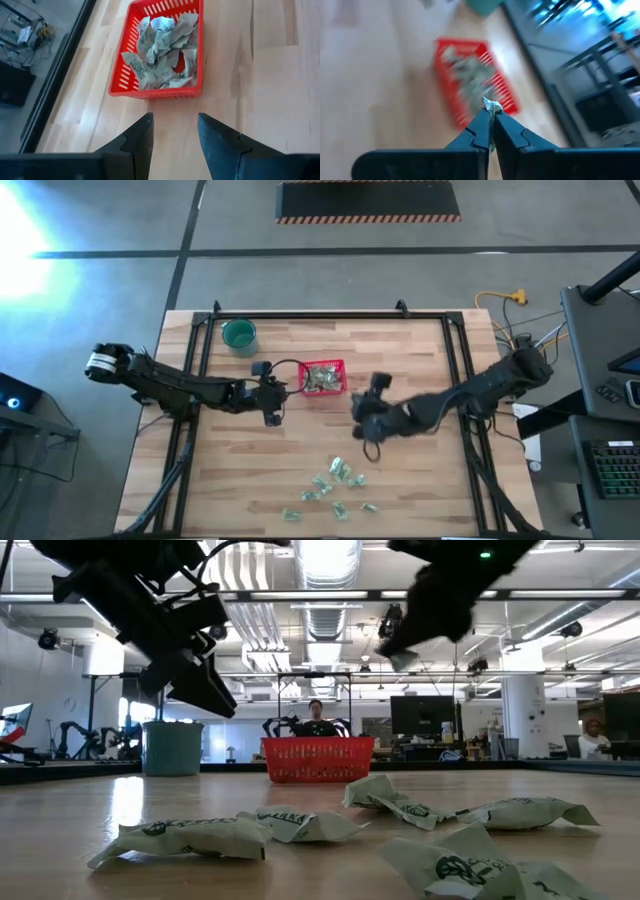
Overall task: Pick and place items into bin
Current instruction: Put the stevia packet into the red bin
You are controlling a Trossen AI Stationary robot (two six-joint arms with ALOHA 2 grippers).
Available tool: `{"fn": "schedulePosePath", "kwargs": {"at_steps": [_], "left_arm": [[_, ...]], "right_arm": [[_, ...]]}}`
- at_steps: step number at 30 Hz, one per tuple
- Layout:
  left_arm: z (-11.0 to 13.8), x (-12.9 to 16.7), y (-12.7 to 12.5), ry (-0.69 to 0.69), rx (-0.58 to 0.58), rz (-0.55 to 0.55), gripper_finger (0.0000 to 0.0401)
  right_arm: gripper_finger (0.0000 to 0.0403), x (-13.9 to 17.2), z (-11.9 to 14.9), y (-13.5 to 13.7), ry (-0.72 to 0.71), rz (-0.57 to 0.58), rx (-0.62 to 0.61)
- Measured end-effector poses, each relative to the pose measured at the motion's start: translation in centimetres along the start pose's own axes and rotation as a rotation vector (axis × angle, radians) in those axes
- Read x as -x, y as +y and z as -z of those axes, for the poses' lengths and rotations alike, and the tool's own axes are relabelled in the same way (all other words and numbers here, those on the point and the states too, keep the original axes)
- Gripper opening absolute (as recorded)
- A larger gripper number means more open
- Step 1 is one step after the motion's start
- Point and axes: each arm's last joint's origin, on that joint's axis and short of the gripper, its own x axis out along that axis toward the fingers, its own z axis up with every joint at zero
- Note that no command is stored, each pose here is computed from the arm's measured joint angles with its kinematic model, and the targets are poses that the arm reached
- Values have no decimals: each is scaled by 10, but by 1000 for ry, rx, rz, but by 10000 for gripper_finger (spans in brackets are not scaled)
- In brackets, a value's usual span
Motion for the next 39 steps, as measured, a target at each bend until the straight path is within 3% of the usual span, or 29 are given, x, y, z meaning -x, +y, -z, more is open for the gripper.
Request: {"fn": "schedulePosePath", "kwargs": {"at_steps": [3, 8, 17, 26, 35, 39], "left_arm": [[0, 0, 0, 1, 25, 8, 137], [0, 0, -1, 3, 47, 39, 137], [1, 0, -3, 3, 49, 58, 137], [2, 0, -3, 2, 46, 57, 137], [3, 0, -3, 5, 44, 57, 137], [4, 0, -3, 5, 44, 57, 137]], "right_arm": [[9, -16, -13, -20, -47, 31, -2], [9, -46, -24, -51, -104, -49, -18], [9, -91, -6, -92, -57, -161, -121], [9, -118, 12, -97, -81, -282, -170], [10, -125, 17, -97, -65, -281, -184], [31, -126, 18, -96, -61, -282, -185]]}}
